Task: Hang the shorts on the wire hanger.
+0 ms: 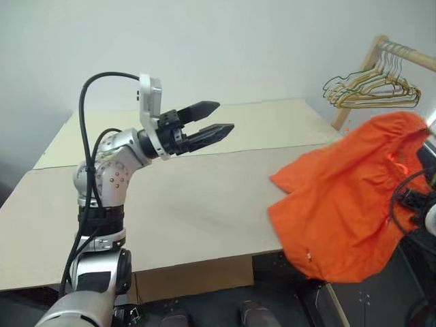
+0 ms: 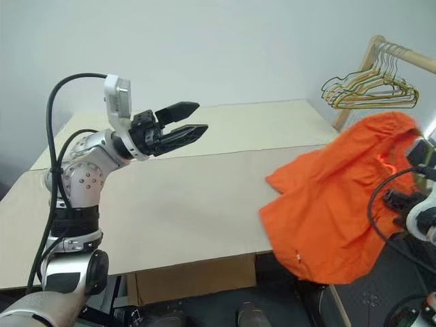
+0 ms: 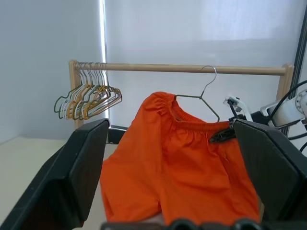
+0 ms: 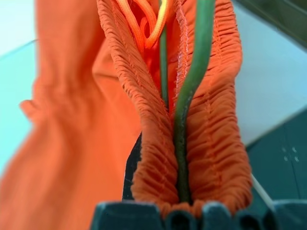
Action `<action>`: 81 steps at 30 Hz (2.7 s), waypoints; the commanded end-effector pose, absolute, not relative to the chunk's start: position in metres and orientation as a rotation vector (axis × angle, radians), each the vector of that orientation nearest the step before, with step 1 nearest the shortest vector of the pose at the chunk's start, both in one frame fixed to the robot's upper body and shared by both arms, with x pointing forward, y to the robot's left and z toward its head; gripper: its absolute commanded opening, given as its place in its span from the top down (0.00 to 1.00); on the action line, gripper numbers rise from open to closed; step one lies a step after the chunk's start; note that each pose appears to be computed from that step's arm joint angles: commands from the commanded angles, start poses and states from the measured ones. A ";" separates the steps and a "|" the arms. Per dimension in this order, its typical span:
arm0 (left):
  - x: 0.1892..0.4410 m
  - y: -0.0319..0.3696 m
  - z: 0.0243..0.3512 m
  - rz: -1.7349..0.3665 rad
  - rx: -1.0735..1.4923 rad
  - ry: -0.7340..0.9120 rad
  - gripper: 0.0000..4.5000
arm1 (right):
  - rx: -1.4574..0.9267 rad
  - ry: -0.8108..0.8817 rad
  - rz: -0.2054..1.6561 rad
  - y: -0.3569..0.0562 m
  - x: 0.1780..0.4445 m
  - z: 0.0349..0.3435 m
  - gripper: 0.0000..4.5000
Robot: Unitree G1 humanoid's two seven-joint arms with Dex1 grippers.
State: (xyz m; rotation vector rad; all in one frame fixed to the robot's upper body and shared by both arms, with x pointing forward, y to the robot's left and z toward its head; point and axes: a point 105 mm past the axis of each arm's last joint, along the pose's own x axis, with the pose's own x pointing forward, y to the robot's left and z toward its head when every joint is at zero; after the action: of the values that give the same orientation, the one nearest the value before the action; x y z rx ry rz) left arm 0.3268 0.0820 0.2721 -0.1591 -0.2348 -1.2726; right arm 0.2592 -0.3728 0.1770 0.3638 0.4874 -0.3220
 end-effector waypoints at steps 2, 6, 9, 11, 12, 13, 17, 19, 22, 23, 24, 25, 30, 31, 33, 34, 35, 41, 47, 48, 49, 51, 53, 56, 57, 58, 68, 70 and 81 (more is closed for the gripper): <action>0.320 0.083 0.280 -1.280 -0.124 -0.269 0.01 | 0.483 0.403 -0.441 -0.399 0.261 0.211 1.00; 0.319 0.084 0.279 -1.276 -0.106 -0.266 0.01 | 0.594 0.379 -0.535 -0.415 0.261 0.224 1.00; 0.319 0.084 0.278 -1.275 -0.102 -0.265 0.01 | 0.720 0.337 -0.624 -0.430 0.260 0.239 1.00; 0.319 0.083 0.278 -1.277 -0.095 -0.264 0.01 | 0.787 0.328 -0.668 -0.436 0.259 0.244 1.00; 0.319 0.083 0.278 -1.279 -0.092 -0.263 0.01 | 0.814 0.330 -0.691 -0.438 0.258 0.245 1.00; 0.319 0.083 0.278 -1.280 -0.090 -0.263 0.01 | 0.832 0.333 -0.707 -0.440 0.258 0.245 1.00; 0.319 0.082 0.278 -1.285 -0.083 -0.266 0.01 | 0.897 0.350 -0.761 -0.445 0.254 0.242 1.00; 0.318 0.082 0.278 -1.286 -0.079 -0.266 0.01 | 0.933 0.353 -0.791 -0.450 0.251 0.239 1.00; 0.317 0.082 0.278 -1.288 -0.076 -0.266 0.01 | 0.962 0.357 -0.835 -0.456 0.248 0.233 1.00; 0.317 0.082 0.278 -1.288 -0.074 -0.266 0.01 | 0.964 0.361 -0.845 -0.457 0.248 0.231 1.00; 0.317 0.082 0.279 -1.289 -0.073 -0.266 0.01 | 0.965 0.366 -0.853 -0.458 0.248 0.229 1.00; 0.317 0.082 0.279 -1.289 -0.071 -0.266 0.01 | 0.969 0.372 -0.864 -0.459 0.248 0.226 1.00; 0.316 0.081 0.279 -1.294 -0.060 -0.267 0.01 | 0.989 0.361 -0.902 -0.467 0.247 0.222 1.00; 0.316 0.081 0.279 -1.296 -0.057 -0.267 0.01 | 0.985 0.364 -0.908 -0.467 0.247 0.222 1.00; 0.316 0.081 0.279 -1.297 -0.054 -0.267 0.01 | 0.968 0.371 -0.910 -0.466 0.248 0.221 1.00; 0.316 0.081 0.279 -1.297 -0.053 -0.267 0.01 | 0.955 0.375 -0.915 -0.466 0.248 0.221 1.00; 0.316 0.081 0.280 -1.297 -0.051 -0.267 0.00 | 0.941 0.378 -0.925 -0.466 0.248 0.220 0.93; 0.315 0.083 0.280 -1.294 -0.041 -0.263 0.00 | 0.761 0.331 -0.998 -0.467 0.243 0.235 0.50; 0.315 0.084 0.280 -1.286 -0.032 -0.260 0.00 | 0.539 0.257 -1.119 -0.463 0.234 0.254 0.00; 0.316 0.084 0.280 -1.285 -0.031 -0.260 0.00 | 0.508 0.247 -1.142 -0.462 0.232 0.256 0.00; 0.316 0.084 0.280 -1.284 -0.029 -0.259 0.00 | 0.460 0.229 -1.173 -0.462 0.230 0.260 0.00; 0.316 0.085 0.281 -1.278 -0.025 -0.259 0.00 | 0.310 0.156 -1.273 -0.459 0.222 0.273 0.00; 0.318 0.086 0.281 -1.272 -0.023 -0.259 0.00 | 0.115 0.051 -1.387 -0.452 0.214 0.292 0.00; 0.318 0.087 0.281 -1.271 -0.034 -0.258 0.00 | -0.237 -0.206 -1.494 -0.418 0.209 0.325 0.00; 0.319 0.088 0.281 -1.266 -0.037 -0.258 0.00 | -0.325 -0.282 -1.475 -0.403 0.213 0.332 0.00; 0.320 0.088 0.280 -1.255 -0.035 -0.261 0.00 | -0.405 -0.346 -1.448 -0.390 0.218 0.338 0.00; 0.340 0.106 0.260 -1.016 0.103 -0.313 0.00 | -0.496 -0.429 -0.304 -0.252 0.319 0.303 0.00; 0.338 0.111 0.252 -0.983 0.157 -0.308 0.00 | -0.452 -0.338 -0.026 -0.224 0.323 0.280 0.00; 0.322 0.133 0.221 -0.950 0.309 -0.150 0.00 | -0.509 -0.095 0.671 -0.178 0.304 0.228 0.00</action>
State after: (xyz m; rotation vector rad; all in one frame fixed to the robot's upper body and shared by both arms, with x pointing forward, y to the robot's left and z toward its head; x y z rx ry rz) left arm 0.3253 0.1331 0.2078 0.2673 -0.1048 -0.9651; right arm 0.3061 -0.1817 0.2178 -0.4765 -0.0504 0.6422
